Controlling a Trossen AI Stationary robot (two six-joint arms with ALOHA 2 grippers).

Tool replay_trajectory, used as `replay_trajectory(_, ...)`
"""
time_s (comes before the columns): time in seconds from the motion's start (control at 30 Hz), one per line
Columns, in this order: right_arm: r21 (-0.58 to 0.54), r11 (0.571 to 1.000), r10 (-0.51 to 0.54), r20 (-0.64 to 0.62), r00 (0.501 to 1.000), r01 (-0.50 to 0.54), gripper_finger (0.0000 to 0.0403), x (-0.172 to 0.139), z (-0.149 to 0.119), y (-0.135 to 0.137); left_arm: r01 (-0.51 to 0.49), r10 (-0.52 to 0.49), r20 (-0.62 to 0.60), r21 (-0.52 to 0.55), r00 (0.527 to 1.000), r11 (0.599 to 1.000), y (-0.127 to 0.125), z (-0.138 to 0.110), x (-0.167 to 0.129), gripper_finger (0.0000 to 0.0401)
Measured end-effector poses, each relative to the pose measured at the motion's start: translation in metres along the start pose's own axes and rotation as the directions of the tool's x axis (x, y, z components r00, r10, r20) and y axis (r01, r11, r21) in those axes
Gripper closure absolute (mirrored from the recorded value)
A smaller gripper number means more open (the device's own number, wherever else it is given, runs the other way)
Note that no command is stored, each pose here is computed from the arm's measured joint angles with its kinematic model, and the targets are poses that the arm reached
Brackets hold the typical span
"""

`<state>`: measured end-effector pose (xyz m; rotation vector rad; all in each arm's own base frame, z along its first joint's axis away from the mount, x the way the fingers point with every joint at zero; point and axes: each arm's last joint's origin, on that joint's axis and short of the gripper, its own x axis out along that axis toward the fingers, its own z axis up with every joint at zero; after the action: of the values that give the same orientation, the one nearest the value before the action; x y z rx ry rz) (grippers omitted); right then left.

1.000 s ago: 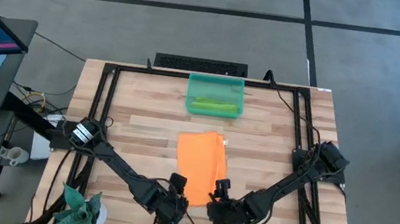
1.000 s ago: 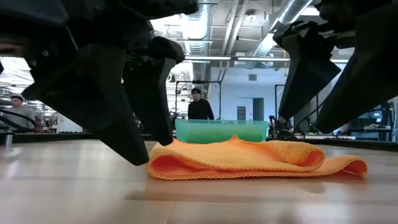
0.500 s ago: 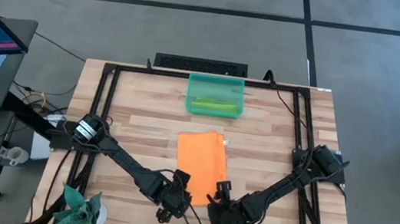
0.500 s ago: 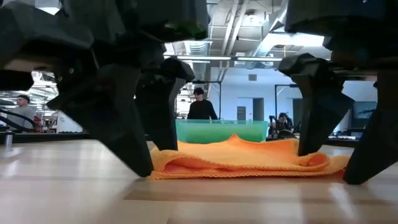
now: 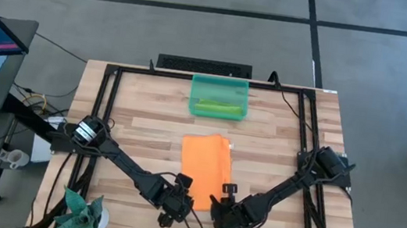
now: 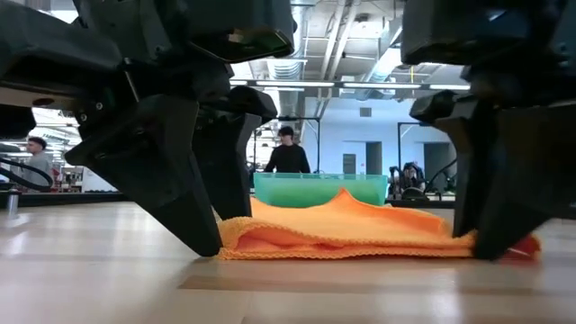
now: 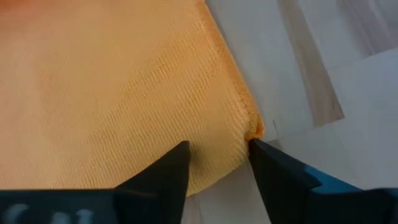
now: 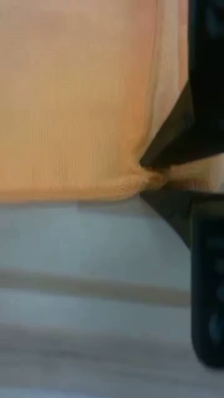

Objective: Roll microfiber towels into tight, uniform cylinder then place into a basket
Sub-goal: Fold the yellow microfiber towel

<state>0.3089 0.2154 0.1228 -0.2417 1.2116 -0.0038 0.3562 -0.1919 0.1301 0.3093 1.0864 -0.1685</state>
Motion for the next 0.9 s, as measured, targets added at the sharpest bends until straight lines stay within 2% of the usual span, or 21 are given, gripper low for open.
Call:
replay_trajectory(0.1,0.004,1.000,-0.026,0.003,1.000,0.026,0.0370,0.002,0.000,-0.003,0.004,-0.004,0.000,0.006,1.000,1.000,-0.001,0.000,0.000,0.0277)
replay_trajectory(0.17,0.005,0.999,-0.041,0.006,0.999,0.041,0.0390,0.002,0.000,-0.004,0.009,-0.009,-0.001,0.006,1.000,1.000,-0.001,0.000,0.001,0.0301)
replay_trajectory(0.37,-0.009,0.999,-0.040,0.011,0.999,0.040,0.0378,0.000,-0.002,0.001,0.008,-0.008,0.009,0.005,1.000,1.000,-0.001,0.001,0.001,0.0361)
replay_trajectory(0.5,-0.026,1.000,-0.017,0.010,1.000,0.017,0.0394,-0.006,0.000,0.008,-0.003,0.003,0.017,0.009,1.000,1.000,-0.003,0.004,0.000,0.0393)
replay_trajectory(0.9,-0.077,0.996,0.042,0.061,0.997,-0.037,0.0397,-0.038,0.011,0.036,0.014,-0.015,0.024,0.031,1.000,0.999,-0.019,0.010,-0.014,0.0394)
